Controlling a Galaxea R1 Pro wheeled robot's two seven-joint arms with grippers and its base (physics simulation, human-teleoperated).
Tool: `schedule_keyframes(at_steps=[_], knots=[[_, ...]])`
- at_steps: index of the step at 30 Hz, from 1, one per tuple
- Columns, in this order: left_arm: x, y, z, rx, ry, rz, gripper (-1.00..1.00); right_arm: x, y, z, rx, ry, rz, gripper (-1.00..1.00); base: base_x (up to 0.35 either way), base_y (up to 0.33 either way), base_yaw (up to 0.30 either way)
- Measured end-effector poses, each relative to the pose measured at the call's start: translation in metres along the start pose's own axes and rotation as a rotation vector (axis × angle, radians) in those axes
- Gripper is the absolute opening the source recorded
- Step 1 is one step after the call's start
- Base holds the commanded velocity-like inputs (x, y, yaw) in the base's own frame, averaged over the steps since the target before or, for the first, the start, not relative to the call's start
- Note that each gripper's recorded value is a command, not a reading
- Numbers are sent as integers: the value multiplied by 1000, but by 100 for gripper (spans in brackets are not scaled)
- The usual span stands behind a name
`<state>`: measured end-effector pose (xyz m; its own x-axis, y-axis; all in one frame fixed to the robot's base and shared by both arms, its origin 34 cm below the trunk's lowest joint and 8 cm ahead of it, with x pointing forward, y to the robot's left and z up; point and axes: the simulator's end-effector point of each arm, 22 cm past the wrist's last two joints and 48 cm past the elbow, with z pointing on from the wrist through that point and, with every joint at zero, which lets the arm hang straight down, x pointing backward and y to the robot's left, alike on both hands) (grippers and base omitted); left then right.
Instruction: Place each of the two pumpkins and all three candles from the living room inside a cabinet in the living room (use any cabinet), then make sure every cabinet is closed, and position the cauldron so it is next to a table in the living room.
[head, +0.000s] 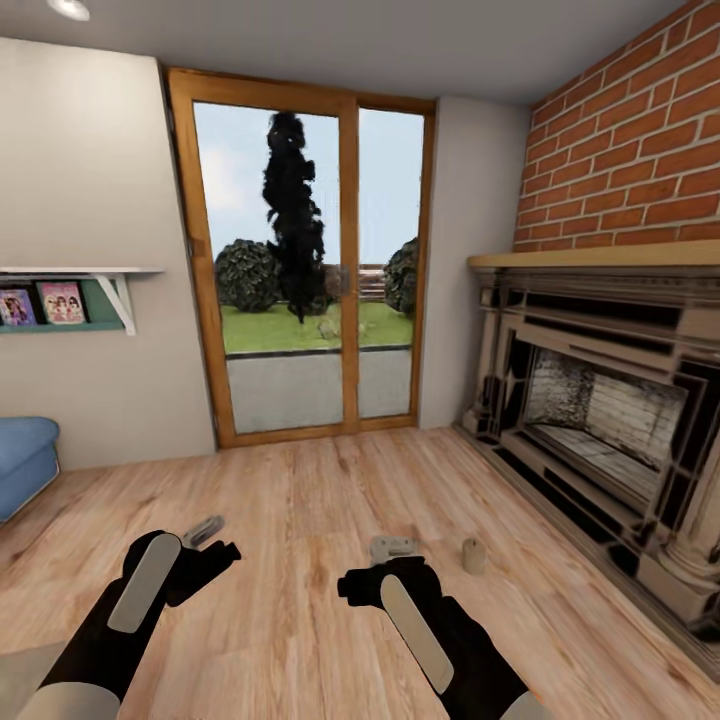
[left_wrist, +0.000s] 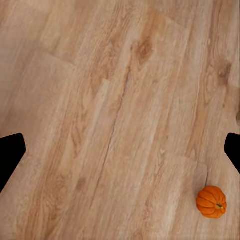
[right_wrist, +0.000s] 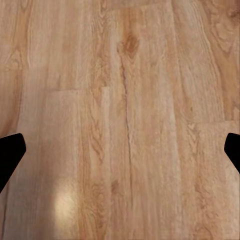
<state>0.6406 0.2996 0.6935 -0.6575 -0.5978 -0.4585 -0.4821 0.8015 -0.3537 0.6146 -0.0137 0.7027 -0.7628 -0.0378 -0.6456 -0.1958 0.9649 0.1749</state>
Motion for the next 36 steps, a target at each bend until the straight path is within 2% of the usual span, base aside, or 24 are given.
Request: schedule_keyframes(at_steps=[10, 17, 24, 30, 36], knots=[[0, 0, 0, 0, 0, 2, 100, 1, 0, 0, -1, 2, 0, 100, 244, 251, 274], [3, 1, 4, -5, 7, 3, 100, 4, 0, 3, -4, 14, 1, 100, 193, 39, 192], [6, 2, 8, -10, 16, 6, 100, 8, 0, 7, -7, 27, 5, 100, 39, 2, 129], [9, 1, 11, -16, 21, 17, 100, 17, 8, 10, -53, 60, 51, 100, 244, 0, 119], [9, 3, 12, -22, 21, 23, 100, 15, 7, 10, -59, 55, 65, 100, 332, 0, 28]])
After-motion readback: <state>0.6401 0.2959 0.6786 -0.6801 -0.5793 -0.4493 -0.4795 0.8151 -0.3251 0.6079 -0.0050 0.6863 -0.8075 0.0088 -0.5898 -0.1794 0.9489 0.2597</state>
